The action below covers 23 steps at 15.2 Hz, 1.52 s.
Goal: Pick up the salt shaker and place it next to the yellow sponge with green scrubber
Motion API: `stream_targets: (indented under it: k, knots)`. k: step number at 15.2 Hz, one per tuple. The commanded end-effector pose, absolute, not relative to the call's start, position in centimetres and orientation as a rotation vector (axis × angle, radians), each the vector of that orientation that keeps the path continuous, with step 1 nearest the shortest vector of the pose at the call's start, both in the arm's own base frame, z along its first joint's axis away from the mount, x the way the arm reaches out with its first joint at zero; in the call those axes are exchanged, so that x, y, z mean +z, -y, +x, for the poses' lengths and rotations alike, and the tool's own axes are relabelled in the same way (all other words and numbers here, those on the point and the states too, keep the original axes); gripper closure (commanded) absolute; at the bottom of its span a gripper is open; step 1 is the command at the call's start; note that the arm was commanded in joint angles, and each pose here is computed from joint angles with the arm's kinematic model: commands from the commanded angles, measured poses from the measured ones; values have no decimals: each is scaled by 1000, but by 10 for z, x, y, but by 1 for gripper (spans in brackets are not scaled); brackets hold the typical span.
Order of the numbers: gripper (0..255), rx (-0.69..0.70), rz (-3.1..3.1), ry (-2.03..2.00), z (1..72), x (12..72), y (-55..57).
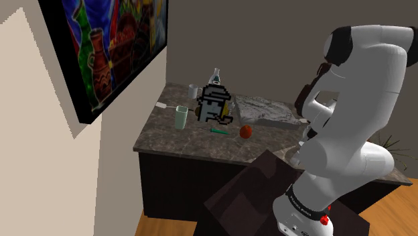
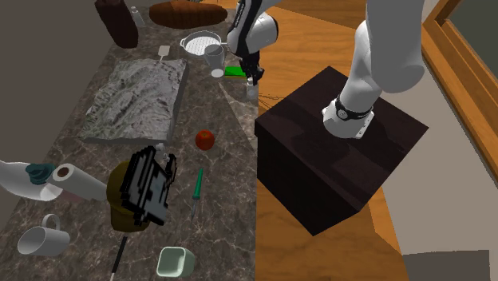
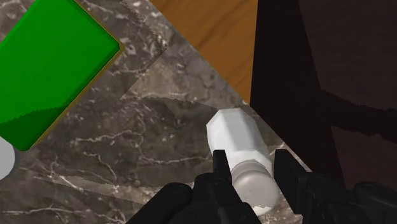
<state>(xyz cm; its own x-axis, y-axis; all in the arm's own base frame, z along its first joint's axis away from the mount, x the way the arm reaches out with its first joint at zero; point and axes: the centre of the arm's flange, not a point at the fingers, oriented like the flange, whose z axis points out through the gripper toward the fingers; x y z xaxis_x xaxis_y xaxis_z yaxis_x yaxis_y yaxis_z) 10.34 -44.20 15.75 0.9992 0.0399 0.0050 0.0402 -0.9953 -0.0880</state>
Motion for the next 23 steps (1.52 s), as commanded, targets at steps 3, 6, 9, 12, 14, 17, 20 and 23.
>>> stream_targets:
  k: [3, 6, 9, 12, 14, 17, 20, 23]
  knots:
    - [255, -6, -3053, 61, 103, 155, 443]
    - [255, -6, -3053, 61, 103, 155, 443]
    - [0, -6, -3053, 61, 103, 155, 443]
    - [0, -6, -3053, 61, 103, 155, 443]
    - [0, -6, -3053, 61, 103, 181, 445]
    - [0, -6, -3053, 61, 102, 204, 447]
    - [0, -6, -3053, 61, 102, 204, 447]
    - [0, -6, -3053, 61, 102, 204, 447]
